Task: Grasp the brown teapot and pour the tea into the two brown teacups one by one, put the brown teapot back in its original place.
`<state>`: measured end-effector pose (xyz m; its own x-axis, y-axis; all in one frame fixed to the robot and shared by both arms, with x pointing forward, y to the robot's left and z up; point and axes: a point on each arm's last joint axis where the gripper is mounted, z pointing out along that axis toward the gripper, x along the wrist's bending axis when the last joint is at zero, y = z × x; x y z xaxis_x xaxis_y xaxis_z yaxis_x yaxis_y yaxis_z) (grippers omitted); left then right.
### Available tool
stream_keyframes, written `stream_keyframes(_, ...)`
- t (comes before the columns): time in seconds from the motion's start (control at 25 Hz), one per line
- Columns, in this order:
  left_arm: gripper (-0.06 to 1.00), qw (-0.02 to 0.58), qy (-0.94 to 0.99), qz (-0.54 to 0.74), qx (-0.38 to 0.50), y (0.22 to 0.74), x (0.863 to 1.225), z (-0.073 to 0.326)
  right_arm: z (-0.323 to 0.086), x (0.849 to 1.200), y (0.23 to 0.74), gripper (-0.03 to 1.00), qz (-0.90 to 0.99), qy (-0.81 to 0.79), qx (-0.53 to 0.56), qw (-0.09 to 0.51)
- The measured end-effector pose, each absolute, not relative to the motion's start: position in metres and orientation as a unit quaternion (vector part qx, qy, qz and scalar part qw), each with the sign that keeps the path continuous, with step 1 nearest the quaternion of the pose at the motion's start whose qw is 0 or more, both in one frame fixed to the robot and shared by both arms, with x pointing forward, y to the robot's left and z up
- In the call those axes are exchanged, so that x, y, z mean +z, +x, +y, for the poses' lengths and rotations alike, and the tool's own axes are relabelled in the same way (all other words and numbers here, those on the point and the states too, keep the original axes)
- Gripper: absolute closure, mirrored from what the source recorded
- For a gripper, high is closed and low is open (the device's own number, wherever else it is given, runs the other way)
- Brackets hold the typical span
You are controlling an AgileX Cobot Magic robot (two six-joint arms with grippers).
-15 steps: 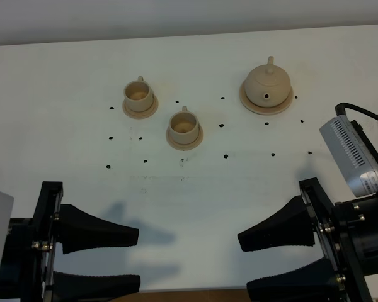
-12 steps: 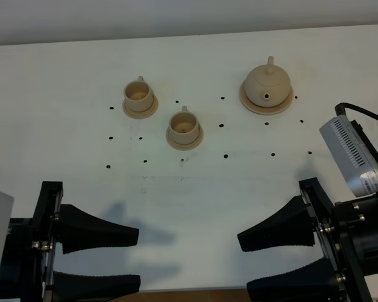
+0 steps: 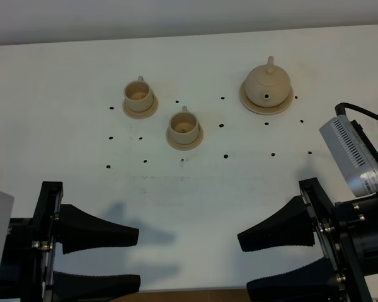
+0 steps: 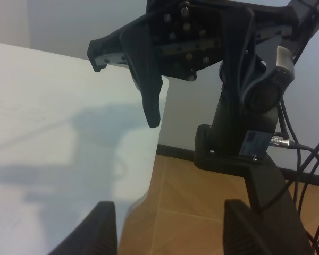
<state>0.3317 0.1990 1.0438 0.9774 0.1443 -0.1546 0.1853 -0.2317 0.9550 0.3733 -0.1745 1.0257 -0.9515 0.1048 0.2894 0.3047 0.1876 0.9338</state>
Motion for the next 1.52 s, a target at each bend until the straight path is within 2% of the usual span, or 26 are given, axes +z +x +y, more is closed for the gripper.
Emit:
stream_keyframes(0.52,0.46,0.618,0.778,0.114,-0.014,0.333,1.048,0.199,-0.174,1.026,0.373,0.45,-0.766,-0.134,-0.623,0.08)
stream_keyframes(0.76,0.46,0.602,0.783,0.148,0.054,0.334,1.089,0.204,-0.174,1.026,0.373,0.45,-0.766,-0.134,-0.623,0.08)
stream_keyframes(0.96,0.46,0.513,0.811,0.268,0.082,0.325,1.116,0.221,-0.175,1.024,0.376,0.45,-0.77,-0.142,-0.618,0.07)
stream_keyframes(1.12,0.46,0.4,0.808,0.423,0.087,0.318,1.106,0.243,-0.176,1.022,0.38,0.45,-0.776,-0.161,-0.608,0.052)
stream_keyframes(1.28,0.46,0.3,0.793,0.519,0.107,0.305,1.089,0.264,-0.177,1.021,0.383,0.45,-0.773,-0.176,-0.608,0.042)
stream_keyframes(1.4,0.46,0.267,0.785,0.543,0.131,0.293,1.076,0.275,-0.177,1.022,0.384,0.45,-0.773,-0.179,-0.608,0.037)
stream_keyframes(1.52,0.46,0.269,0.779,0.546,0.15,0.28,1.067,0.279,-0.176,1.024,0.386,0.45,-0.771,-0.179,-0.61,0.035)
